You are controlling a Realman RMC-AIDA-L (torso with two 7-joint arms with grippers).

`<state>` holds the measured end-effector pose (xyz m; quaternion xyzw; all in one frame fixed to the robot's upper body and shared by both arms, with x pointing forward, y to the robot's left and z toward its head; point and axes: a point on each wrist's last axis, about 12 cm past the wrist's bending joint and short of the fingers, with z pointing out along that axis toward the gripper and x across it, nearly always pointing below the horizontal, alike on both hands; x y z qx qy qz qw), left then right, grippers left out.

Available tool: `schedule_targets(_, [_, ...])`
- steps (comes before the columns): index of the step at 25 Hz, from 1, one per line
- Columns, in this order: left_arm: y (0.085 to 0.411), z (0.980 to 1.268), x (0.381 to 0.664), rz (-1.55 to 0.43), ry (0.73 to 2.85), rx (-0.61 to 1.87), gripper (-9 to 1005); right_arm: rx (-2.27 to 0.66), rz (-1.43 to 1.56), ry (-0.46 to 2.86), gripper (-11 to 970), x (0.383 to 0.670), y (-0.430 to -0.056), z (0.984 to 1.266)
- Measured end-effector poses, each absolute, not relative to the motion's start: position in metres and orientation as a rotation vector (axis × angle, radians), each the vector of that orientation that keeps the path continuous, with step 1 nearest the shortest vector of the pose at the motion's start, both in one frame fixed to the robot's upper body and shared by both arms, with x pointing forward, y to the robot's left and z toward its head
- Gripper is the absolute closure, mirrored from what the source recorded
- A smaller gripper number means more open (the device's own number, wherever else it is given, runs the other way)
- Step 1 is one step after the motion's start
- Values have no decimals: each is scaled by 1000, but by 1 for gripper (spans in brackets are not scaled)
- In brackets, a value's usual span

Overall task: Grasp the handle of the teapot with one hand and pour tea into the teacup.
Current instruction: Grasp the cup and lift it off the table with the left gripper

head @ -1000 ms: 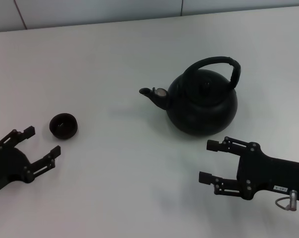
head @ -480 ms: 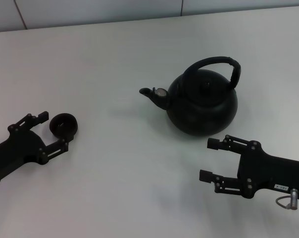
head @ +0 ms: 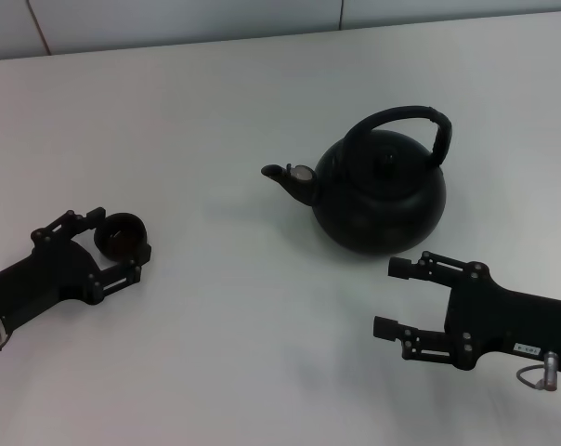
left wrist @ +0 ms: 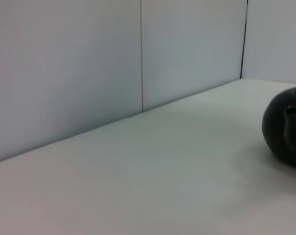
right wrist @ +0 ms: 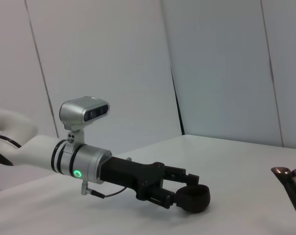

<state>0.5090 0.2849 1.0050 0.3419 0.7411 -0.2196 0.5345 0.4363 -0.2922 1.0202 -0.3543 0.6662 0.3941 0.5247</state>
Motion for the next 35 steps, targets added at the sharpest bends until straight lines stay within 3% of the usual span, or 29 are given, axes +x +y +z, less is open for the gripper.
schedule_targets(29, [280, 1004, 516, -504, 1783, 838, 155, -854, 941, 1592, 169, 439, -291, 1021])
schedule_targets(35, [280, 1005, 516, -510, 1779, 837, 234, -854, 941, 1591, 169, 439, -291, 1021])
